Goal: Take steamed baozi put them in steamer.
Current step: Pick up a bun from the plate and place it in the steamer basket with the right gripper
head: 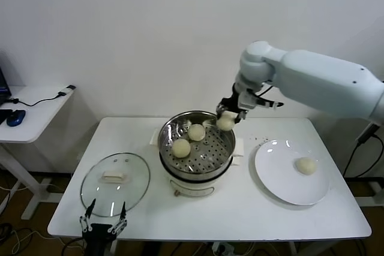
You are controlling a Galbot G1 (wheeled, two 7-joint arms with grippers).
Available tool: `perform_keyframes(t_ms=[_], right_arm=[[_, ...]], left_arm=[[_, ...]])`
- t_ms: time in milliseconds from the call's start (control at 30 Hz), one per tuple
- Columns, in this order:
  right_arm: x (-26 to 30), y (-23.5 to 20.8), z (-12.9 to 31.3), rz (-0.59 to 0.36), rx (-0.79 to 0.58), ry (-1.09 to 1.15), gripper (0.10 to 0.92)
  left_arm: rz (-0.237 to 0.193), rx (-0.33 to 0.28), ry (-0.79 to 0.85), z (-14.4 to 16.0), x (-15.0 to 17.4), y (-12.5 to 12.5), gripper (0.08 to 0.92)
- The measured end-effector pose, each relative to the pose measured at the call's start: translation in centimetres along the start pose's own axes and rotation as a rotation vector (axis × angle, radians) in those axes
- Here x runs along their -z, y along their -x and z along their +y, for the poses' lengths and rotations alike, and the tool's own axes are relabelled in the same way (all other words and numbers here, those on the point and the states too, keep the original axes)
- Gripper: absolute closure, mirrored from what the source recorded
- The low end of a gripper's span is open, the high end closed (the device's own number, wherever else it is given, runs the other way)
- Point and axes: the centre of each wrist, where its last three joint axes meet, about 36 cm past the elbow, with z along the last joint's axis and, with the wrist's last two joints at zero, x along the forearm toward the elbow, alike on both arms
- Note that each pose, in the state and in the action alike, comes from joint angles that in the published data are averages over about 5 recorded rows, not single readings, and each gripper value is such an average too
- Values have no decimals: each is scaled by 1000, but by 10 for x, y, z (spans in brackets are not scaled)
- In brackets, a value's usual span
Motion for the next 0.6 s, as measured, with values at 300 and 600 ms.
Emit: perform_keyframes(t_ms=[300, 600], right_arm=[[32, 52, -42, -103, 33, -161, 420], [53, 89, -63, -169, 56, -254, 415]], left_arm=[[13, 8, -4, 1, -3, 0, 177], [14, 8, -3, 2, -5, 3, 177]])
